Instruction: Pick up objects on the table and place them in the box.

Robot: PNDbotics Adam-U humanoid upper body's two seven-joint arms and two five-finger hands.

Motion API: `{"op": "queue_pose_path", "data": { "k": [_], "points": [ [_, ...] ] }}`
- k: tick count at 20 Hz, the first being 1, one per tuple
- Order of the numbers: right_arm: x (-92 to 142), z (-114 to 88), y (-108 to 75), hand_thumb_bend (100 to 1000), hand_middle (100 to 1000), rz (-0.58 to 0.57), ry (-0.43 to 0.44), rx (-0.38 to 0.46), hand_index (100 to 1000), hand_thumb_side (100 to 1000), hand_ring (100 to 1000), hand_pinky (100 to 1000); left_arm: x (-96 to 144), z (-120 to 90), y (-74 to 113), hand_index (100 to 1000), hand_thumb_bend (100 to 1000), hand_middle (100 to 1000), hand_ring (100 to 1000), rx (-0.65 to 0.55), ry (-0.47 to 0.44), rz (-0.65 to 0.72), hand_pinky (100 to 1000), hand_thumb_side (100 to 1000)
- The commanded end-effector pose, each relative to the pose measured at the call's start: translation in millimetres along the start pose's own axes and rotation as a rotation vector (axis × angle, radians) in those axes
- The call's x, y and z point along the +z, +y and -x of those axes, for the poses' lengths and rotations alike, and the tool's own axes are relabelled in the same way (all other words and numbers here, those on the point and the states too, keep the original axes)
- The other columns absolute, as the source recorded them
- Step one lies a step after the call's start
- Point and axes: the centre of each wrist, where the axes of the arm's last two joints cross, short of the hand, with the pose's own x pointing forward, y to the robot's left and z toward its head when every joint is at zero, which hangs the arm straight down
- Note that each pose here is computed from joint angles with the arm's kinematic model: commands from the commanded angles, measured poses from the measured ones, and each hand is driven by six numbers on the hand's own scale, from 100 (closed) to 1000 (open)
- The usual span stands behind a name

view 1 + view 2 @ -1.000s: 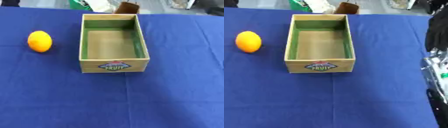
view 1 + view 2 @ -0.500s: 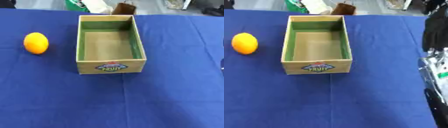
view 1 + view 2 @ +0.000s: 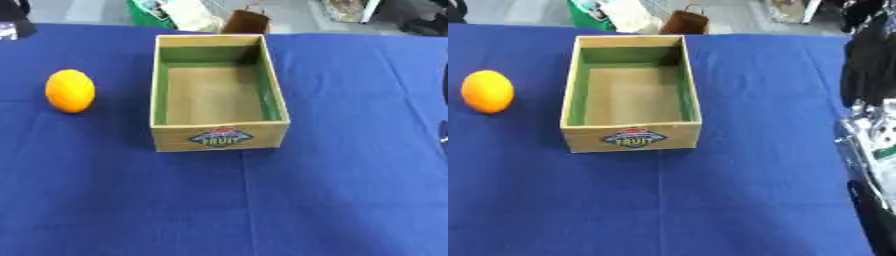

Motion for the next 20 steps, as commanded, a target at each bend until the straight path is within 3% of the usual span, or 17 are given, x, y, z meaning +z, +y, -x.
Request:
{"op": "queue_pose_path", "data": {
  "k": [1, 2, 6, 10, 20],
  "points": [
    [-6.7, -6.9, -3.5, 100, 738, -0.022, -0.032, 0.018, 845, 1000, 763, 775, -4.0, 7.8, 4.6, 998, 744, 876, 773, -0.053, 0.007, 0.074, 674, 969],
    [-6.6, -6.8, -3.6, 100, 738, -0.023, -0.031, 0.019, 845, 1000, 764, 776, -5.1, 7.8, 2.4, 1000, 692, 893, 784, -0.038, -0.003, 0.098, 687, 881],
    [-6.4, -6.8, -3.7, 100, 738, -0.026, -0.03, 0.023, 845, 1000, 764, 776, -7.9, 8.2, -3.1, 1000, 668, 880, 803, 0.094, -0.061, 0.195, 722, 755],
    [-5.3, -6.3, -3.5, 100, 738, -0.026, -0.023, 0.024, 845, 1000, 764, 776, -9.1, 5.7, -2.8, 994, 680, 860, 808, 0.192, -0.107, 0.257, 737, 700],
    [-4.0, -5.6, -2.7, 100, 738, -0.027, -0.012, 0.025, 844, 1000, 765, 778, -16.4, -12.3, -6.3, 1000, 652, 862, 814, 0.275, -0.238, 0.357, 744, 641]
  ]
}}
